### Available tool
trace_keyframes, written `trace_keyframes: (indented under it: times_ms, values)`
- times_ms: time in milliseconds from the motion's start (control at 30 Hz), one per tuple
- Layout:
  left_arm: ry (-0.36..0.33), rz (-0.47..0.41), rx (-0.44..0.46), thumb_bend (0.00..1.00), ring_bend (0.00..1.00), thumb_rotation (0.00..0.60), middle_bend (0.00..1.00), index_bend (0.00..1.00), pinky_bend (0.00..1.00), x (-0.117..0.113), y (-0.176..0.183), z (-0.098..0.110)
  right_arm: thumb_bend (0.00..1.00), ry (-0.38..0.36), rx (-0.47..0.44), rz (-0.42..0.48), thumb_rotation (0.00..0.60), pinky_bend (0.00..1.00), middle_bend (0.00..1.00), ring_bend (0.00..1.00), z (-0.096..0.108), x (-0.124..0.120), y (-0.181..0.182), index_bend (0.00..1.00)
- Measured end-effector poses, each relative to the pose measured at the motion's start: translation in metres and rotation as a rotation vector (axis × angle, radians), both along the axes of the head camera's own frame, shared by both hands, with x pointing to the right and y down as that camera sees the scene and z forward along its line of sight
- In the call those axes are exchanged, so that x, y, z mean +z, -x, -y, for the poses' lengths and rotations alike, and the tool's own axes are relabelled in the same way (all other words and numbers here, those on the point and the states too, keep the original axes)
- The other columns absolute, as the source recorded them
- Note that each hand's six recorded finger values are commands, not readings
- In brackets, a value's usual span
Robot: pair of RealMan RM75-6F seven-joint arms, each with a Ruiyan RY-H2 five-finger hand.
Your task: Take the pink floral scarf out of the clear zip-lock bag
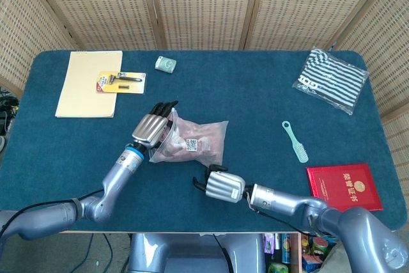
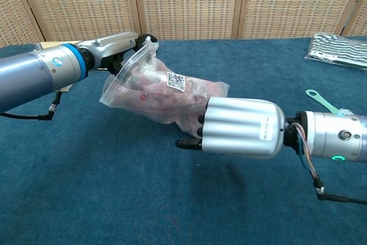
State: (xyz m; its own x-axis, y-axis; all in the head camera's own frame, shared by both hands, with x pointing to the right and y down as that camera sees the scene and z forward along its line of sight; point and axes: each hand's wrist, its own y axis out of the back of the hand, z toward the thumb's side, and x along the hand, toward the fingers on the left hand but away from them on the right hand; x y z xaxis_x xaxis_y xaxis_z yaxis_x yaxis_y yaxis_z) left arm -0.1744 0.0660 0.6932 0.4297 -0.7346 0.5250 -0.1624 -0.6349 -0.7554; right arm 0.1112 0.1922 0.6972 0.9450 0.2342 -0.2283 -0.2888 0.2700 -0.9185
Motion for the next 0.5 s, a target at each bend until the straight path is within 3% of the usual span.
trace_keyframes:
  times_ms: [500]
  values:
    - [0.006,0.012,-0.004,0.47,0.0,0.6,0.0,0.69,0.0,0.0,0.006,0.001,0.19,-0.033,0.024,-0.065,0.6,0.79,0.71,0.68,0.015,0.024,0.004,0.25]
